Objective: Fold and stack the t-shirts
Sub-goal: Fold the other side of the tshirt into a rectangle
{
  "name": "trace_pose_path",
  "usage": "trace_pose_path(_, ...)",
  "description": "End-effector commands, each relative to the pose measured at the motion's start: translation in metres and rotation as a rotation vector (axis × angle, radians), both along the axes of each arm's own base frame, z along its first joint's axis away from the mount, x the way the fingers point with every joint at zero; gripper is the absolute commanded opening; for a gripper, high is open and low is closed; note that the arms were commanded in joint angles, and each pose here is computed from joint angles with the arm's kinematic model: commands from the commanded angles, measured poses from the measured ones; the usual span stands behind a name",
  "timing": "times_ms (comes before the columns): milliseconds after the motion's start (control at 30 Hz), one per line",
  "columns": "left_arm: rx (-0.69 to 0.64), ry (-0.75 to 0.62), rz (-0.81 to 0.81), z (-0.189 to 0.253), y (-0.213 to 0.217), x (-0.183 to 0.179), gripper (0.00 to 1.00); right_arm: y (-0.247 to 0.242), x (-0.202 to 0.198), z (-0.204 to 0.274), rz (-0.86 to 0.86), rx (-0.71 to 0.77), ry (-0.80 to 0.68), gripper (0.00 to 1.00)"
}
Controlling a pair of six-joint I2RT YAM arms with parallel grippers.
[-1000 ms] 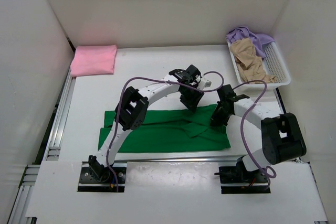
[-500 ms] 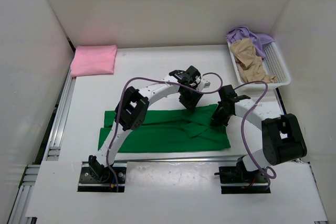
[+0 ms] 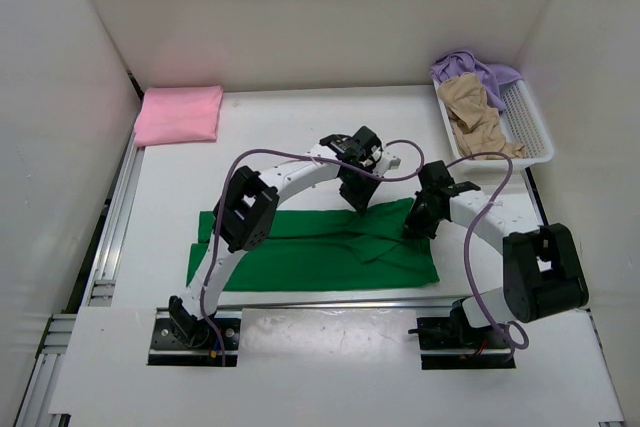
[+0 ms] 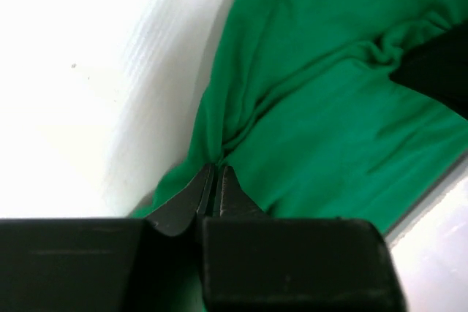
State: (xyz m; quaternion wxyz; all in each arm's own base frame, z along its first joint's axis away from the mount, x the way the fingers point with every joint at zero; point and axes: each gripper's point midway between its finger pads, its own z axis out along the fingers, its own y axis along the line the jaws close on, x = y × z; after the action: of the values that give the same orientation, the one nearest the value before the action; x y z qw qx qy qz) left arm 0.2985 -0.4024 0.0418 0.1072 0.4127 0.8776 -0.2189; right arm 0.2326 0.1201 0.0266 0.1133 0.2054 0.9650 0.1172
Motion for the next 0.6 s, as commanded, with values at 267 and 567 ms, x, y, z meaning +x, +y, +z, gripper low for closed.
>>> trace_pose_path(267,-0.049,-0.083,-0.014,0.045,-0.001,-0.007,0.41,-0.002,0.000,0.011,0.068,-0.019,-0.044,0.00)
trace_pose_path(567,0.003,-0.049,-0.011,0.007,-0.010,0.003,0.43,-0.002,0.000,0.011,0.068,-0.019,-0.044,0.00)
